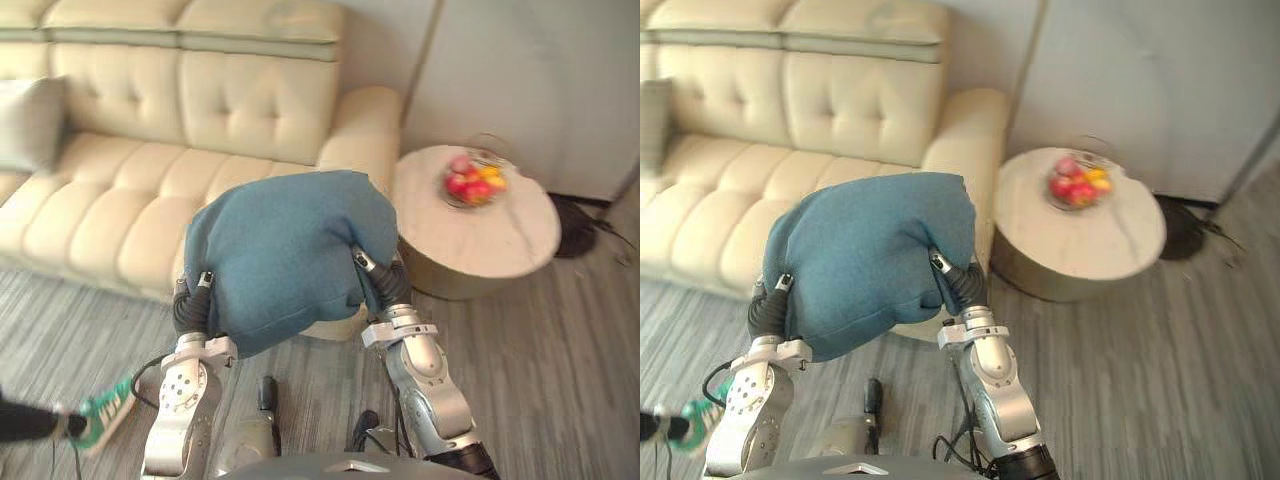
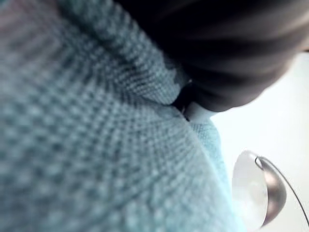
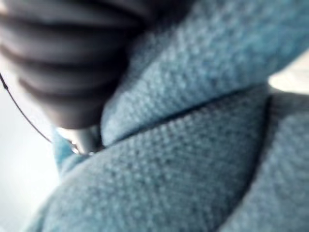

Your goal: Pick up cushions and gather them together orderly.

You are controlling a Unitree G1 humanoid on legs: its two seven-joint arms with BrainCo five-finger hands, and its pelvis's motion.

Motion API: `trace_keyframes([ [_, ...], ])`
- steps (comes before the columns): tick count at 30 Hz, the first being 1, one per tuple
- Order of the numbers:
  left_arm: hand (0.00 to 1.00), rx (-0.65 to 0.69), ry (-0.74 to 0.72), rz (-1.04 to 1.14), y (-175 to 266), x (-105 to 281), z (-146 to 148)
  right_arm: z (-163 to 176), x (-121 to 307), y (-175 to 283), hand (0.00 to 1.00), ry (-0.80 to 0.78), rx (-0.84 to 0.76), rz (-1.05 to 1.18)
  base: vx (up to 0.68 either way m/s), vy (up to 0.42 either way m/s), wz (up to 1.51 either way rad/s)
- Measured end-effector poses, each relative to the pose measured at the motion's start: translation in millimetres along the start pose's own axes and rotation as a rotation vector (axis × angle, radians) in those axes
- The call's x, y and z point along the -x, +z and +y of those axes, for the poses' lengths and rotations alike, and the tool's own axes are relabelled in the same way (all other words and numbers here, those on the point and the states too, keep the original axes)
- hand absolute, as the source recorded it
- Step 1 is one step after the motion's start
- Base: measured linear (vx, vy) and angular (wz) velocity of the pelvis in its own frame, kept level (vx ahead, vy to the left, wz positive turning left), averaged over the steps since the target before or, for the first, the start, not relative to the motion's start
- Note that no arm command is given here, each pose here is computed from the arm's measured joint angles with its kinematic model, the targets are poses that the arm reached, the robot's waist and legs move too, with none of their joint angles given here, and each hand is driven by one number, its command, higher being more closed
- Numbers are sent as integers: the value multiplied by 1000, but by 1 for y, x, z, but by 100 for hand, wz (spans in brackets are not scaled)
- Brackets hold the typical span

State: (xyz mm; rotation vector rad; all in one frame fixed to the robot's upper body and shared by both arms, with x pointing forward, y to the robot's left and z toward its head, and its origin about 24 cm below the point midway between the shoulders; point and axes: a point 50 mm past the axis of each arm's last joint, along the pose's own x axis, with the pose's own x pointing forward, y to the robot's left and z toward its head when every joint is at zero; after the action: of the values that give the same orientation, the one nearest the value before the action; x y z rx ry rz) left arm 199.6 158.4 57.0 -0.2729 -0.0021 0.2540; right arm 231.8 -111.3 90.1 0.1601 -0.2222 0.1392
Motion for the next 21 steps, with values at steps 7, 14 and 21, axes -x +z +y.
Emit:
trace_keyframes([
  [7, 100, 10, -79, -33, 4, -15, -14, -12, -1, 2, 100, -86, -19, -14, 32, 271, 56],
  [14, 100, -8, -41, -7, -5, -19, -4, -10, -3, -22, 100, -83, -31, 83, -9, 366, -48],
  [21, 100, -22, -31, 36, -14, -14, 3, -13, -1, -40, 100, -81, -27, 169, 51, 196, -6],
])
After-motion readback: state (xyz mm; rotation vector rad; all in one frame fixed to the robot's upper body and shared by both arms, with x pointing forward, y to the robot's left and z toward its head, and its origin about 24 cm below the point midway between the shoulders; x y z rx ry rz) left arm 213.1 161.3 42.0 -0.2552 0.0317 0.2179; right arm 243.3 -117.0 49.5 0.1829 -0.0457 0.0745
